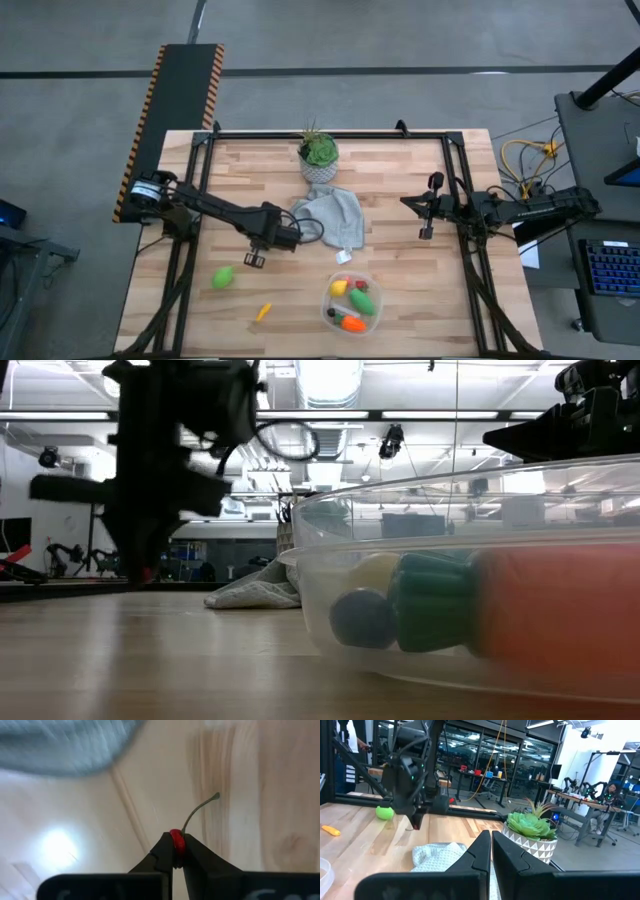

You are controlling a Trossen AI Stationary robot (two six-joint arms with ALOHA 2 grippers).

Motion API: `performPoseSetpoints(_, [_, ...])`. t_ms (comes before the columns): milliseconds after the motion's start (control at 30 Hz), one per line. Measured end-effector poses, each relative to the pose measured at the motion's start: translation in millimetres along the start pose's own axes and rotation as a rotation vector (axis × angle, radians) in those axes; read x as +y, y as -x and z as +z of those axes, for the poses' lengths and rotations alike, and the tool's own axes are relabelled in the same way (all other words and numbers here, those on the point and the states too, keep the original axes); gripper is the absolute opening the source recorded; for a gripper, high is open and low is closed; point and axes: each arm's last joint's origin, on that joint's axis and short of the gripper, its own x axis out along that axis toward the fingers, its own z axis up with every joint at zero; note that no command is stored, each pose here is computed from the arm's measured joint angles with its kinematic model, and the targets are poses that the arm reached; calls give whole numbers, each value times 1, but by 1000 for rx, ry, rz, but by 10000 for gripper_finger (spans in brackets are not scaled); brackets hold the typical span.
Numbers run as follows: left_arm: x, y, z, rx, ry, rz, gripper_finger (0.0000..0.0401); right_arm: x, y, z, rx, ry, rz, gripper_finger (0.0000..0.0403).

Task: Pick and placing Produce into tupperware
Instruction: Put the red cherry into the transparent bin

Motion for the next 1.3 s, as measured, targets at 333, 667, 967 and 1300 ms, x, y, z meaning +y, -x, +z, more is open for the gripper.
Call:
performPoseSetpoints(333, [4,40,26,-171,-6,17,2,0,0,0,0,0,0,9])
performPoseSetpoints(667, [-9,66,51,-413,-60,21,1,0,0,0,0,-8,0,9])
performPoseSetpoints(967, [-20,62,67,-482,-103,-20,1,0,0,0,0,-16,-1,9])
performPoseSetpoints(1300, [-39,66,104,-469,-194,-23,1,0,0,0,2,-19,-1,9])
